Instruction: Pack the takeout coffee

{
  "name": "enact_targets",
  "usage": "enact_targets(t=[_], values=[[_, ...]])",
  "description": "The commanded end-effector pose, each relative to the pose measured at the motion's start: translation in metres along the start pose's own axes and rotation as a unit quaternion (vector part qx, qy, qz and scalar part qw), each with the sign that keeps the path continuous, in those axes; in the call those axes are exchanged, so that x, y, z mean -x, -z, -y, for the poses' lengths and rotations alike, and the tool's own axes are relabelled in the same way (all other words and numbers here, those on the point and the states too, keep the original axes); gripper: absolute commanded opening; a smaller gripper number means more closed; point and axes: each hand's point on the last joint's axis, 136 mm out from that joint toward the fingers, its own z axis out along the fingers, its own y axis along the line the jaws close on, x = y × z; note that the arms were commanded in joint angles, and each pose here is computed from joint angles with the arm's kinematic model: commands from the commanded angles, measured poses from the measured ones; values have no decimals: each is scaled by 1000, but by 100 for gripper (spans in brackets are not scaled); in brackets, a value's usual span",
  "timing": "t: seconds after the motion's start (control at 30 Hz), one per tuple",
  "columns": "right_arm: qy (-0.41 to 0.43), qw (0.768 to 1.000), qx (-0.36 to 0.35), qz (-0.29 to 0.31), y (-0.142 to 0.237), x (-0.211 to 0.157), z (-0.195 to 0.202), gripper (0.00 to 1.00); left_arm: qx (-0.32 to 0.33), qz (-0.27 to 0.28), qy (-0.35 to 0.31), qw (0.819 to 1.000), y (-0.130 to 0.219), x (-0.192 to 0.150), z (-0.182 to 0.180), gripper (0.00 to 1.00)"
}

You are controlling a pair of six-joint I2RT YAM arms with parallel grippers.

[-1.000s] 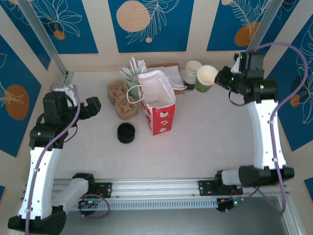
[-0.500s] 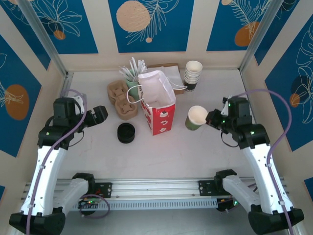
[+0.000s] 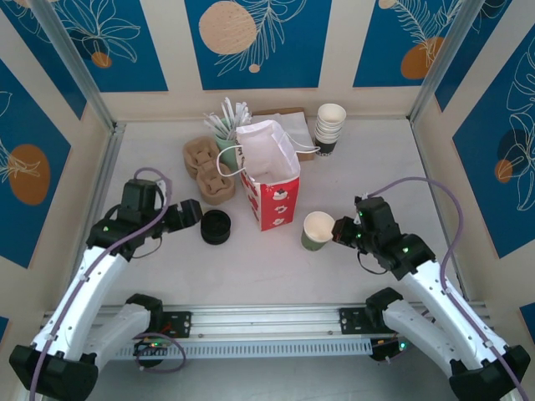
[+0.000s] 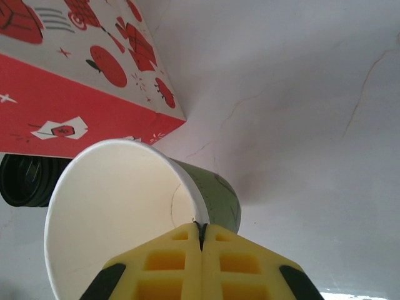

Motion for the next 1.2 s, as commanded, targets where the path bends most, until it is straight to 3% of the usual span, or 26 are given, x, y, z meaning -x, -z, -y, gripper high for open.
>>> enact_targets(t=[0.0,0.53,1.17], values=[[1,999,11,30,-6,5,-7,0,12,10,11,1000,-10,-2,-4,87],[57,998,14,-13,-39,-35,-29,0,50,-38,24,998,-48,-16,-18,87],[92,995,13,-42,-56,-57,-53,3,84,-61,6,995,-73,-13,-22,73]])
